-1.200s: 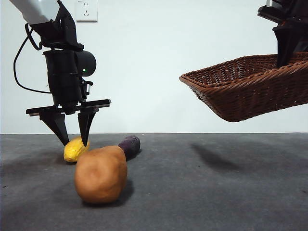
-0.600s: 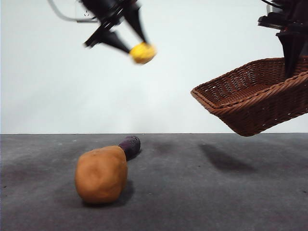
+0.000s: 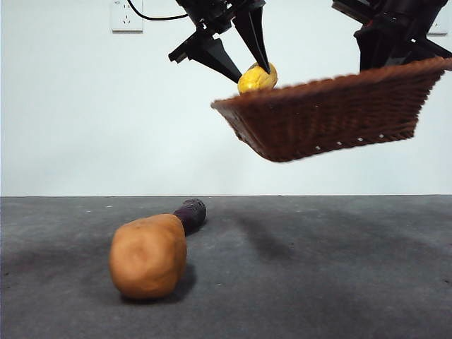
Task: Help me put the vegetables on the table into the basket
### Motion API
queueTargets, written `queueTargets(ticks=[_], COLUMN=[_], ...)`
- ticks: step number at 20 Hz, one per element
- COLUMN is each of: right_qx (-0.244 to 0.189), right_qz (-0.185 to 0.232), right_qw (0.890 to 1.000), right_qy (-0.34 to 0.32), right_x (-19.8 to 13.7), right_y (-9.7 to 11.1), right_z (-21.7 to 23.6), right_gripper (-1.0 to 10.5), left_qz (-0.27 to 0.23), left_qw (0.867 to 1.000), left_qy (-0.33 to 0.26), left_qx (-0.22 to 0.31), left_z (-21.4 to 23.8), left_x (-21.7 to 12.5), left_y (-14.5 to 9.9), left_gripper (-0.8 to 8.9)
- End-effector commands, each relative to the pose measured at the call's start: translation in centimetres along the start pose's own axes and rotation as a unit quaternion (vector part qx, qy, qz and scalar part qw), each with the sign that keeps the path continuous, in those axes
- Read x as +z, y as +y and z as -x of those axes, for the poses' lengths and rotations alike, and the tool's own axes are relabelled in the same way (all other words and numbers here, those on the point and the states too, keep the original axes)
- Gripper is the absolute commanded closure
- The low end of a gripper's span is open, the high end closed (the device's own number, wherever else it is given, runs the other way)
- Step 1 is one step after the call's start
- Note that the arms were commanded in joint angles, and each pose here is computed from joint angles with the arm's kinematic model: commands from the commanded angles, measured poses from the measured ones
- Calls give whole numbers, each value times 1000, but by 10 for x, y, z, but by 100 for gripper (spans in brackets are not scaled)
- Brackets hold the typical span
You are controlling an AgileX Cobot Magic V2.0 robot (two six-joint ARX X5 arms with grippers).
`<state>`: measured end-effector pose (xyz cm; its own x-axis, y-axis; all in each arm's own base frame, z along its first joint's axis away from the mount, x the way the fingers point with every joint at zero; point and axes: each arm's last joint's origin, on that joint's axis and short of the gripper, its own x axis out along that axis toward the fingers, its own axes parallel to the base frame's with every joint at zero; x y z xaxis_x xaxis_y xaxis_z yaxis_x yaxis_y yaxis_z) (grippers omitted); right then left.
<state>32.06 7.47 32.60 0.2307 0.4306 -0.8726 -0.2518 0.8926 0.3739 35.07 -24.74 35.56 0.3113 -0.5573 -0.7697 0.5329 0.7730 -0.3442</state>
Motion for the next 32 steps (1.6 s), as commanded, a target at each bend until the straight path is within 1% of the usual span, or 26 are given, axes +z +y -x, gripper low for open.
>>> queueTargets(ticks=[1,2,3,4,8,10,12,13,15,17,18,22,24,26,29,30,32], right_qx=[14,17,18,18,12,-16,-59,-69,-70,-69,-70,-73,-75,-78,-82,-83,-86], right_qz=[2,2,2,1,1,0,-3,-3,-4,-6,-5,-4,-11,-18,-26,-29,-34], right_qw=[1000,1000,1000,1000,1000,1000,998,997,997,997,997,997,997,997,996,996,996], right_qy=[2,5,9,10,10,12,18,19,18,15,15,12,8,7,4,3,2], right_x=[-1,-2,-3,-3,-3,-3,-5,-5,-5,-4,-4,-3,-3,-3,-4,-4,-4], right_y=[2,2,2,2,1,0,-3,-4,-6,-8,-8,-15,-21,-27,-38,-41,-45], right_z=[1,1,1,1,1,1,1,1,2,2,2,4,6,9,13,14,15], right_gripper=[963,963,963,963,963,963,963,963,963,963,963,963,963,963,963,963,963], left_qz=[10,12,14,15,18,10,-17,-26,-39,-49,-48,-48,-55,-57,-33,-22,4], left_qw=[1000,1000,1000,1000,1000,999,999,999,999,996,995,997,997,995,989,988,988], left_qy=[11,11,10,11,15,22,16,10,8,14,20,18,25,49,106,115,114], left_qx=[21,21,22,20,21,25,27,26,29,72,80,52,49,63,93,97,100], left_z=[-8,-8,-7,-7,-6,6,26,36,57,75,81,93,90,81,58,50,34], left_x=[-1,-1,0,-1,-1,-5,-7,-9,-14,-22,-25,-30,-34,-44,-68,-77,-95], left_y=[9,11,13,13,13,13,7,4,-2,-4,-4,-13,-20,-20,-9,-5,4], left_gripper=[590,406,283,270,270,271,279,279,279,279,279,279,279,279,279,279,279])
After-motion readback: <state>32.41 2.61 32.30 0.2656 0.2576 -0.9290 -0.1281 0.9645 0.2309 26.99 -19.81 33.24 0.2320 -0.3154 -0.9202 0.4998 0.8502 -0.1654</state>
